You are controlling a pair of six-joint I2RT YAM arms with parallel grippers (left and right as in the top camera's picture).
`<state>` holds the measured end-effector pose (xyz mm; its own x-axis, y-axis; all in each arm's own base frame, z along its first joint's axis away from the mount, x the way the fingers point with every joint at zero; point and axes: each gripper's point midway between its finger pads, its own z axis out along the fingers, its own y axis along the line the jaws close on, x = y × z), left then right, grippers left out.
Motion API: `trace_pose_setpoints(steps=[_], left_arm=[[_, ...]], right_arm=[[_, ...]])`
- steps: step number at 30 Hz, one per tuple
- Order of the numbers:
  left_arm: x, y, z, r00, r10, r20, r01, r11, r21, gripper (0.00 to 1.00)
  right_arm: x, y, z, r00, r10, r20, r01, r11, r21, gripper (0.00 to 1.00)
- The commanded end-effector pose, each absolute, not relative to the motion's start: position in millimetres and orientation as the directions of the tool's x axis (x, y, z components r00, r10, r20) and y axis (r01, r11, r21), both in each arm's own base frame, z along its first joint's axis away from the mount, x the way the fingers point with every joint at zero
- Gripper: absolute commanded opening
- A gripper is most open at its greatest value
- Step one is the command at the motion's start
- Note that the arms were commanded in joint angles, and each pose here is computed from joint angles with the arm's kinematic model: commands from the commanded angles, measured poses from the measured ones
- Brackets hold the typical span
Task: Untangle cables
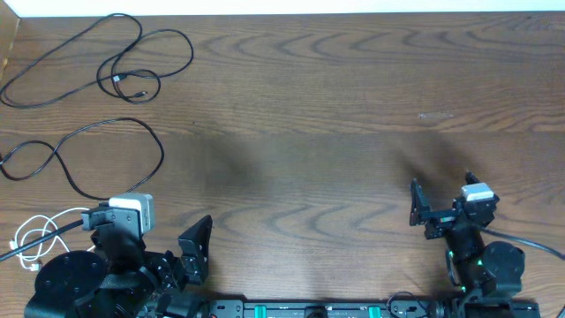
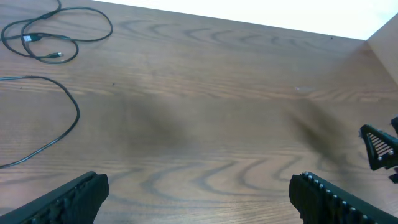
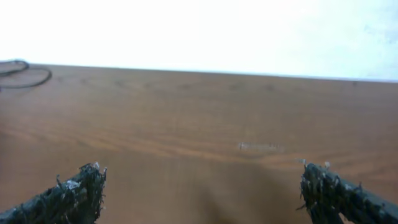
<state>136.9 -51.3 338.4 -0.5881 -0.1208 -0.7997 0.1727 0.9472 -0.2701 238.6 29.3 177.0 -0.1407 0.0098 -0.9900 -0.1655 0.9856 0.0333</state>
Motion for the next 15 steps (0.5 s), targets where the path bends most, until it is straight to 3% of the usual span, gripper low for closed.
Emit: trace_pose_setpoints(steps=[1, 15], left_arm=[[136.8, -49.5, 339.0, -0.583, -0.111, -0.805, 0.172, 0.951, -0.255, 0.98], [136.8, -49.6, 339.0, -0.583, -0.11, -0.805, 0.173, 0.951, -0.256, 0.98]], right_arm=[[240.0, 30.0, 170.0, -0.109, 0.006, -0.994, -0.173, 0.985, 0.025, 0.99], [245.6, 16.9, 161.5, -0.054, -0.002, -0.999, -0.104, 0.995, 0.004, 0.99]])
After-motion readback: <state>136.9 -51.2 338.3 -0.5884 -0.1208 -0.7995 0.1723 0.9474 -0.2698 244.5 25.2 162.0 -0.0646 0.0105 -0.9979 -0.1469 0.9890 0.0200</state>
